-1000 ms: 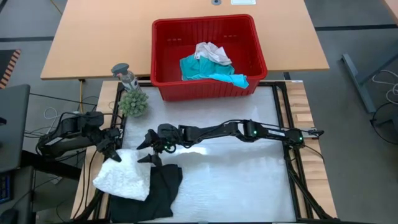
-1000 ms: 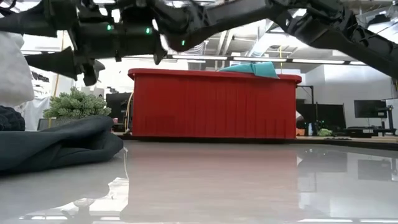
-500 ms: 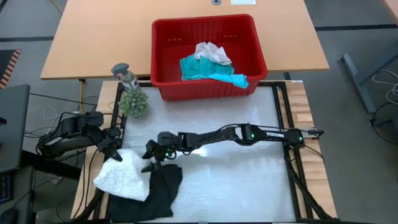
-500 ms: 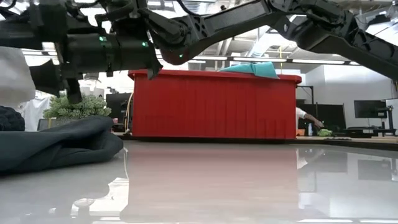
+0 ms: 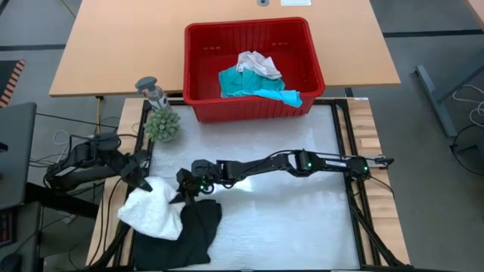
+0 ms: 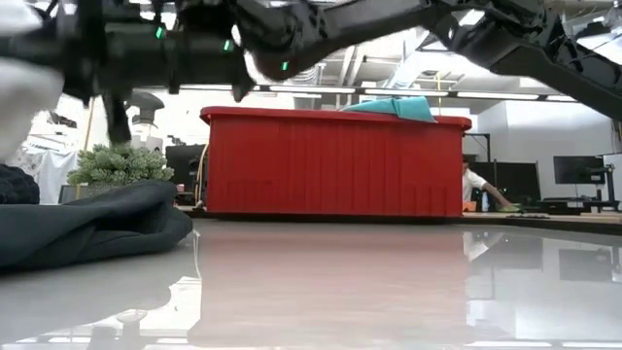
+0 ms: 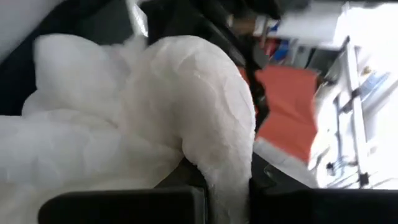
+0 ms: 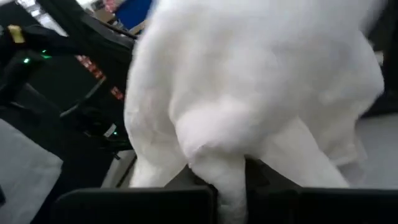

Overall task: Fold Laundry from Bin
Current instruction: Stack the white dress on top of the black shorts

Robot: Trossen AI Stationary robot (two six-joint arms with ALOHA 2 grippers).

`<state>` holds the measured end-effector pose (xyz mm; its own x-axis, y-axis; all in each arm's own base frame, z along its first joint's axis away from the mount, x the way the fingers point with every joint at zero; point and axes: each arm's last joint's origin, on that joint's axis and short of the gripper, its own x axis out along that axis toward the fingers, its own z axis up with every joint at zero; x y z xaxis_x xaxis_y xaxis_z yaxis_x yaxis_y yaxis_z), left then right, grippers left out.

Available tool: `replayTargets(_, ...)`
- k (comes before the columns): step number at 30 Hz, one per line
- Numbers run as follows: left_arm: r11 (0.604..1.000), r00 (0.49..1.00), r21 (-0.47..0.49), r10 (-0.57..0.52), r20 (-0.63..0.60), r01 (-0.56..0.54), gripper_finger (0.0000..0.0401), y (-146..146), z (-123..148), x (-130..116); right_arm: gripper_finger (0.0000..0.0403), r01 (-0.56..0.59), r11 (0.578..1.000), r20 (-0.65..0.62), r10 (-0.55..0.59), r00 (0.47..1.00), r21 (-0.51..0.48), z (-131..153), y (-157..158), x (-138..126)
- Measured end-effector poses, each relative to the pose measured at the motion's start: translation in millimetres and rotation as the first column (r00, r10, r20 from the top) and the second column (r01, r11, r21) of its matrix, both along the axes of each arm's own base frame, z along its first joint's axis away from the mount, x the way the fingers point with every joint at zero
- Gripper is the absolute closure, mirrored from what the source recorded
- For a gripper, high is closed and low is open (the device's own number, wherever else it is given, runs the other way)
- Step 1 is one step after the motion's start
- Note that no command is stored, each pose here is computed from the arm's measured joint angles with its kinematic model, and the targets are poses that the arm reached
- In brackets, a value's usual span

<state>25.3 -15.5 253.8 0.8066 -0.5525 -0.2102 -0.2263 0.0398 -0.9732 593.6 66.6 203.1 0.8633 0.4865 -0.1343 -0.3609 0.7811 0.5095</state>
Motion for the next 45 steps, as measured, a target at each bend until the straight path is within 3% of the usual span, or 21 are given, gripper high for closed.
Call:
replayTargets(6, 0.993, 0.993, 0.026, 0.112, 0.03, -0.113, 0.0383, 3.6, 25.2, 4.8, 0.0366, -0.046, 0.99, -0.001, 0.047, 0.999, -0.136, 78.9, 13.6, -31.4)
replayTargets(9, 0.988, 0.992, 0.093, 0.121, 0.026, -0.123, 0.0384, 6.3, 36.6, 13.3, 0.0366, -0.076, 0.978, -0.054, 0.067, 0.996, -0.192, 98.5, 16.9, -46.6)
replayTargets(14, 0.986, 0.995, 0.14, 0.093, -0.047, -0.085, 0.0385, 11.1, 44.9, 34.7, 0.0366, -0.14, 0.968, -0.2, 0.098, 0.975, -0.209, 89.7, 38.6, -58.2)
replayTargets(21, 0.995, 0.99, 0.01, -0.093, -0.106, 0.094, 0.0385, 2.8, 71.5, 44.7, 0.0366, -0.19, 0.96, -0.169, 0.156, 0.973, -0.207, 99.9, 71.8, -68.4)
replayTargets(26, 0.98, 0.972, -0.077, -0.192, -0.137, 0.183, 0.0385, -6.1, 93.2, 44.9, 0.0366, -0.223, 0.969, -0.06, 0.218, 0.974, -0.11, 115.0, 81.3, -67.7)
replayTargets(35, 0.936, 0.923, -0.182, -0.334, -0.192, 0.301, 0.0385, -21.1, 131.3, 43.9, 0.0366, -0.155, 0.982, 0.11, 0.167, 0.98, -0.11, 121.2, 102.5, -65.3)
replayTargets(40, 0.914, 0.893, -0.201, -0.392, -0.221, 0.352, 0.0385, -26.1, 148.8, 39.4, 0.0366, -0.136, 0.989, 0.197, 0.124, 0.972, 0.051, 104.3, 116.5, -52.2)
replayTargets(45, 0.912, 0.836, -0.18, -0.409, -0.365, 0.368, 0.0385, -30.3, 146.4, 39.4, 0.0366, -0.086, 0.971, 0.179, 0.046, 0.983, 0.223, 73.1, 133.9, -43.6)
